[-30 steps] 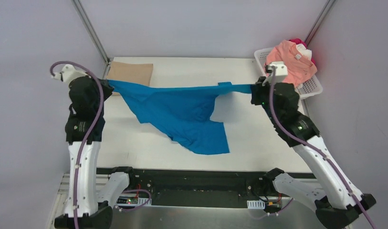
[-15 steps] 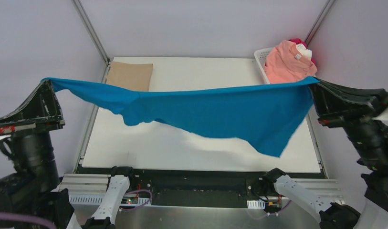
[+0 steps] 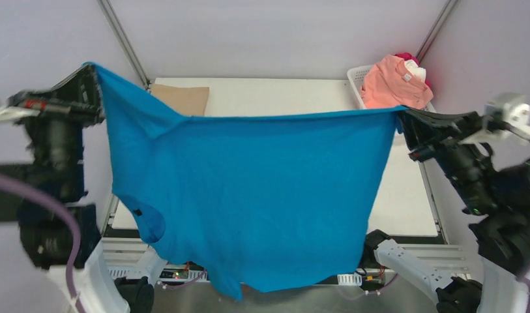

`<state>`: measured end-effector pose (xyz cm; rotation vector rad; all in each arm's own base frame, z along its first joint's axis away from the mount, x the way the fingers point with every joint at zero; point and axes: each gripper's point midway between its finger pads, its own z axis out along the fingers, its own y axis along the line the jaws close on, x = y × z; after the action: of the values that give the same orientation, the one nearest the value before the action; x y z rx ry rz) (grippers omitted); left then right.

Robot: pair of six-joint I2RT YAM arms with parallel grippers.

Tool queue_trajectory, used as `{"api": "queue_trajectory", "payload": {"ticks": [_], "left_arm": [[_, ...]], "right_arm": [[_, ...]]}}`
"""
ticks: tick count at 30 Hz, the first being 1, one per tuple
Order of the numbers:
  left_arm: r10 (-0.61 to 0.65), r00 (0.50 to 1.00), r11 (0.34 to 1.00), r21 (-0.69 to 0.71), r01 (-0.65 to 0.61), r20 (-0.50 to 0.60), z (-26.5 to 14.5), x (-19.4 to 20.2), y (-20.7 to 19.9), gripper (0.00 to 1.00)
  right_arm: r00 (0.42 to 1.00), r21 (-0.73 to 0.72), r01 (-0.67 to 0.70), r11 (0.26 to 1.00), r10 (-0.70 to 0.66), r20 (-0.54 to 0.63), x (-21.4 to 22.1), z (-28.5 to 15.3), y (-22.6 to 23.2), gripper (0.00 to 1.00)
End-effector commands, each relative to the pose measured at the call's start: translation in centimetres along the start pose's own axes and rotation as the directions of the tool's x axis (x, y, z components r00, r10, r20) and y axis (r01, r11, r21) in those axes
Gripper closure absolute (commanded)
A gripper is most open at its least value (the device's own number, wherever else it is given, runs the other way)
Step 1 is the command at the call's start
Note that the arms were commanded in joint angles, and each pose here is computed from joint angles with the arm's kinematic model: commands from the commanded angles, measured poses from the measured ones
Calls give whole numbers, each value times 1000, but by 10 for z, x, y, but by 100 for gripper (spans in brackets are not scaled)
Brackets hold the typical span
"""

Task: Fold and stack the t-shirts
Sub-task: Flatten out the tshirt

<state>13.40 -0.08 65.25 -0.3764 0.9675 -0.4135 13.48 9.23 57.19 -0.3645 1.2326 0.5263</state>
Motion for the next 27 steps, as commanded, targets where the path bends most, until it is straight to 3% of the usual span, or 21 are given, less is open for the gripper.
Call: {"api": "queue_trajectory", "payload": {"ticks": [1,4,7,9,15,16,18,19,21,22,24,27], "left_arm": [[55,982,995,-74,-69,-182,66,87,45,100],[62,955,987,-124,-102,-291,94,154,85,100],[48,907,979,-160,-125,-419,116,234,126,100],[29,871,972,-191,-139,-490,130,287,156,100],[16,702,949,-210,-234,-712,172,454,225,99],[15,664,938,-220,-269,-748,177,479,241,90],[10,539,922,-201,-331,-842,171,527,246,60],[14,497,919,-184,-348,-867,171,540,245,44],[31,459,907,-168,-387,-888,169,557,247,12],[45,455,906,-156,-393,-889,168,559,241,2],[80,455,902,-130,-413,-887,167,556,229,1],[119,445,895,-98,-435,-887,160,553,211,1]], "right_arm": [[996,341,68,937,-43,-82,40,27,-64,100],[969,534,199,822,-82,-234,93,47,-107,100],[910,608,344,716,-95,-403,160,72,-137,100],[859,599,393,697,-46,-510,214,93,-153,100],[765,629,332,703,190,-616,356,152,-224,96],[744,634,328,700,222,-630,376,161,-236,89],[689,625,350,698,261,-676,402,173,-249,56],[667,623,369,689,271,-694,409,176,-253,48],[654,618,394,680,264,-708,411,181,-254,35],[664,618,390,683,256,-702,409,182,-253,27],[688,617,348,706,254,-679,405,182,-244,4],[725,608,223,762,287,-626,401,179,-219,0]]}}
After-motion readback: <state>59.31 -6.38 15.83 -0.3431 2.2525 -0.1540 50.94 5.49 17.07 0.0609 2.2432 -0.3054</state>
